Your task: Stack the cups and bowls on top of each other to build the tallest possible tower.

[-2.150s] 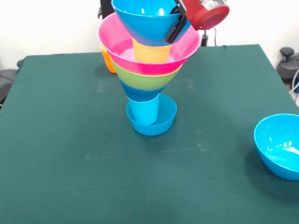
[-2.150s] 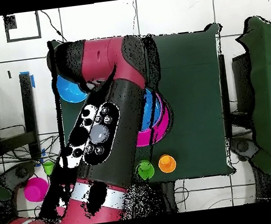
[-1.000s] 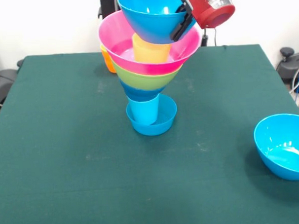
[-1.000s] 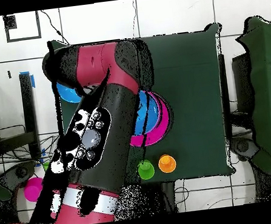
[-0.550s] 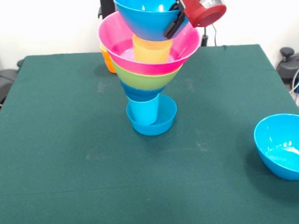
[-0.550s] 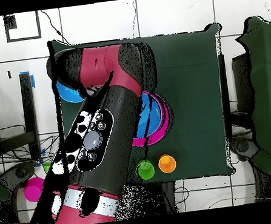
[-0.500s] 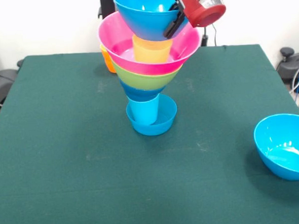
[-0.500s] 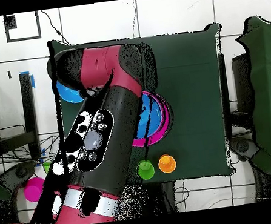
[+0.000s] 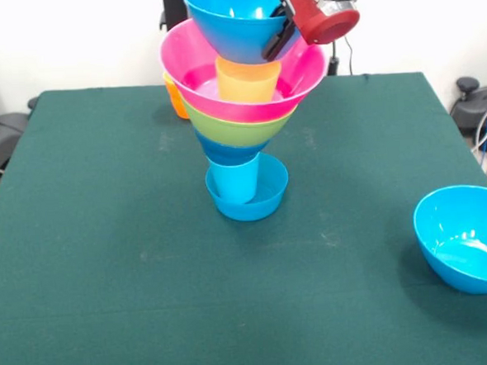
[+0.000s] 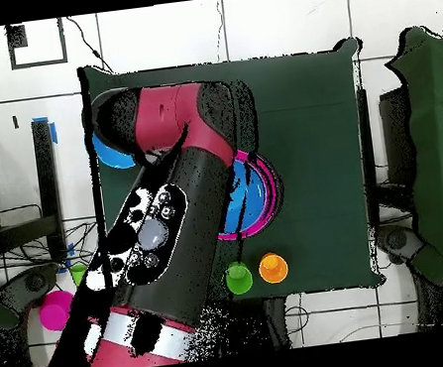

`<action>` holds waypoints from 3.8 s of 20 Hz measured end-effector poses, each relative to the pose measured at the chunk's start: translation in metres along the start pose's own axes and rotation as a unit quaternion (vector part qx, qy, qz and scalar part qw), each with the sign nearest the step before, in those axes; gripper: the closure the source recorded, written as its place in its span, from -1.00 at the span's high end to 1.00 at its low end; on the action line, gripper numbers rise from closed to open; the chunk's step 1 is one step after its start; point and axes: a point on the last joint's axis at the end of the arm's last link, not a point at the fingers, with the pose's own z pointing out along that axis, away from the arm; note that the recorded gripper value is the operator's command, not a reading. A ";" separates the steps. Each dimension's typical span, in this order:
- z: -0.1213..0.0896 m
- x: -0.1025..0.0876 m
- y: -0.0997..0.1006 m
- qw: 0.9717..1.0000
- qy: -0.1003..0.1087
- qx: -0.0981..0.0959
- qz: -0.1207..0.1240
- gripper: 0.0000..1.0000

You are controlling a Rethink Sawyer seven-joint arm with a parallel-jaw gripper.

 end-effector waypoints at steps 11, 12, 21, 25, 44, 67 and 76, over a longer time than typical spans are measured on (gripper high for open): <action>0.004 -0.007 -0.003 1.000 -0.021 -0.011 0.006 -1.00; 0.004 -0.008 -0.003 1.000 -0.021 -0.012 0.007 -1.00; 0.003 -0.008 -0.004 1.000 -0.022 -0.012 0.007 -1.00; 0.003 -0.008 -0.004 1.000 -0.022 -0.012 0.007 -1.00; 0.003 -0.006 -0.003 1.000 -0.022 -0.012 0.006 -1.00; 0.002 -0.001 -0.002 1.000 -0.026 -0.011 0.003 1.00; 0.001 -0.004 -0.003 1.000 -0.028 -0.010 0.005 1.00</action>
